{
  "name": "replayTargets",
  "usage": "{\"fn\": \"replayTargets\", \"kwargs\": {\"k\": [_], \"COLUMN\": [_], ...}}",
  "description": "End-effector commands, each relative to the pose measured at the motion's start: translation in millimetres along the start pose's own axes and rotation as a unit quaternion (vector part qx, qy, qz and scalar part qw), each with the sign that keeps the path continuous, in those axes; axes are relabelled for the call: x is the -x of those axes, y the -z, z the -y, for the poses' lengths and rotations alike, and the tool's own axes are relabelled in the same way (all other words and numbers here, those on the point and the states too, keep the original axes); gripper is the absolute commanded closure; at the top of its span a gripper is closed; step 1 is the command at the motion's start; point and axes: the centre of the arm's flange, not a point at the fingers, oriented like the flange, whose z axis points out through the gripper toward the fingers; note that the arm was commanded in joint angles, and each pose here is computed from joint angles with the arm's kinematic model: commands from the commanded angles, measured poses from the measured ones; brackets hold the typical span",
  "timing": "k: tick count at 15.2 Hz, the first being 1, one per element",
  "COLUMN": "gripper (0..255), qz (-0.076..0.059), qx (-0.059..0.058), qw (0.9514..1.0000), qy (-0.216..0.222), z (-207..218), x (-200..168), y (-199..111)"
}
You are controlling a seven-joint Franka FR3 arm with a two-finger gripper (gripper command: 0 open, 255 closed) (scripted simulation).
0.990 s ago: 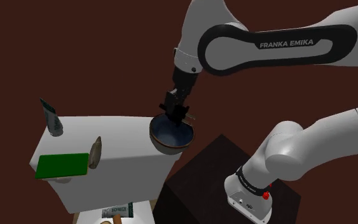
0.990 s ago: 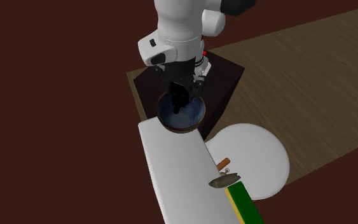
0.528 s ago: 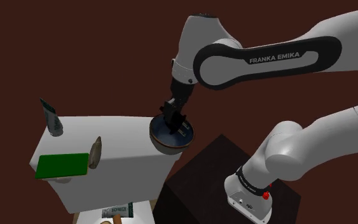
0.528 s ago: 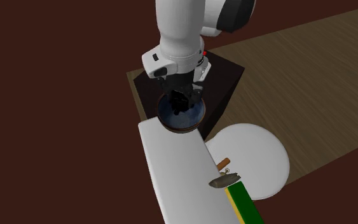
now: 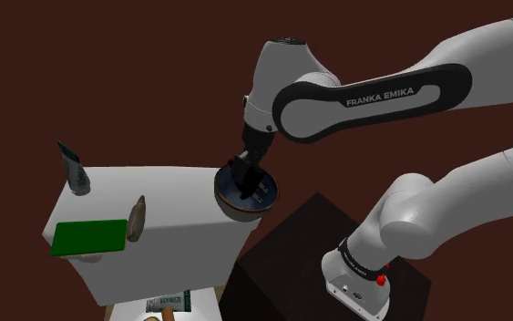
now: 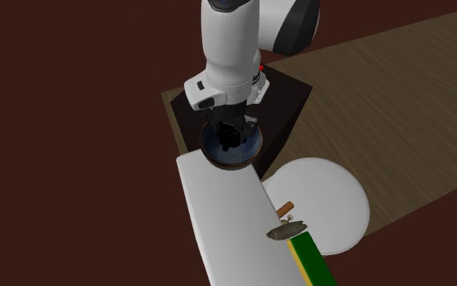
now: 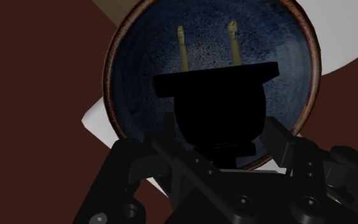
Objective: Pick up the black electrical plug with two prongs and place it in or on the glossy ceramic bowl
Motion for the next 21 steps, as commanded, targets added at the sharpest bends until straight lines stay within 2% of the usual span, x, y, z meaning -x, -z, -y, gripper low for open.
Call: {"fn": "replayTargets", "kwargs": {"k": [1,4,5,10,14,21], "gripper": [255,255,0,0,0,0], "qz": [0.000,0.000,0.000,0.000,0.000,0.000], "qx": [0.000,0.000,0.000,0.000,0.000,0.000], "qw": [1.0000,1.0000,1.0000,1.0000,1.0000,1.0000], "qy": [0.000,0.000,0.000,0.000,0.000,0.000], "z": [0.1,0.1,0.1,0.1,0.1,0.1], "x": [-0.1,-0.1,-0.1,-0.1,-0.1,-0.1], "y": [-0.3,-0.3,-0.3,-0.3,49.7,49.7]}}
